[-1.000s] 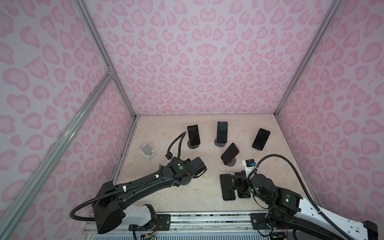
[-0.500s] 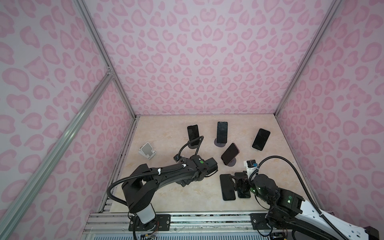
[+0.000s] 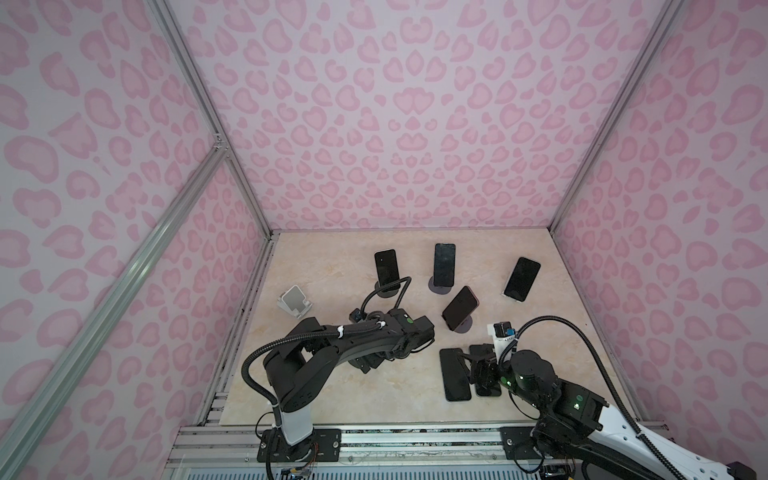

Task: Remove the phone from the phone stand
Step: 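Lower the left gripper over the empty dark stand's upright plate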

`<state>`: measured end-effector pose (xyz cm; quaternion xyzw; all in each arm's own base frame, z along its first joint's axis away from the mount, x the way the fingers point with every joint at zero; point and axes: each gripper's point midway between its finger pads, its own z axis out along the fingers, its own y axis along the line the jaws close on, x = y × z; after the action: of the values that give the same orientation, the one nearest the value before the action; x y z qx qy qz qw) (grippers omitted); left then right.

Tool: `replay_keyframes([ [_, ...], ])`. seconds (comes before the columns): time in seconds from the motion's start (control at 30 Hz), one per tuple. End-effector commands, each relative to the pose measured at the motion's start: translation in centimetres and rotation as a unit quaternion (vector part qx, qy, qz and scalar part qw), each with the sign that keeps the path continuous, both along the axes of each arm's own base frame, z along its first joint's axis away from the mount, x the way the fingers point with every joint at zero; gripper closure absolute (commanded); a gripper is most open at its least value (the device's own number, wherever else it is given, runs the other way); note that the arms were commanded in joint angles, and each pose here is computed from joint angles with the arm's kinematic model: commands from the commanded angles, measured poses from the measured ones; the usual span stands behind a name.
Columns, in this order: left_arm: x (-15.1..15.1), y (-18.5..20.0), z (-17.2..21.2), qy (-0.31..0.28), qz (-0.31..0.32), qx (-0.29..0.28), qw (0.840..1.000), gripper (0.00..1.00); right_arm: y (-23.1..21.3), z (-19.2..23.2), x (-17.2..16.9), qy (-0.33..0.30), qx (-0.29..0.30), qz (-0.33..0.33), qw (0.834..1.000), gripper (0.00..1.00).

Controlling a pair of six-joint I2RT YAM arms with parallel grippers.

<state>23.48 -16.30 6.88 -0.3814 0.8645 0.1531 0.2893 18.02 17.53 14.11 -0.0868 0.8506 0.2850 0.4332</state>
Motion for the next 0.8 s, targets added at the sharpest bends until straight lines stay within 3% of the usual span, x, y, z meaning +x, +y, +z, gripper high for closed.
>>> replay_keyframes([
  [0.0,0.8,0.7,-0.2,-0.004,-0.014,0.02,1.0,0.04,0.6,0.5,0.1,-0.007,0.025,0.004,1.0,0.02],
  [0.3,1.7,1.0,-0.8,-0.002,-0.034,0.022,0.999,0.17,1.1,0.5,0.5,-0.007,0.027,0.012,1.0,0.02],
  [0.5,1.4,1.6,-1.7,0.008,-0.042,0.023,0.999,0.39,0.9,0.3,0.8,-0.003,0.026,0.004,1.0,0.03],
  [0.6,1.1,1.9,-2.1,0.014,-0.047,0.023,0.999,0.45,1.0,0.6,0.8,-0.005,0.031,0.004,1.0,0.03],
  [0.77,1.0,2.0,-2.2,0.023,-0.069,0.029,0.997,0.49,0.9,0.7,0.9,-0.003,0.03,0.0,1.0,0.04],
])
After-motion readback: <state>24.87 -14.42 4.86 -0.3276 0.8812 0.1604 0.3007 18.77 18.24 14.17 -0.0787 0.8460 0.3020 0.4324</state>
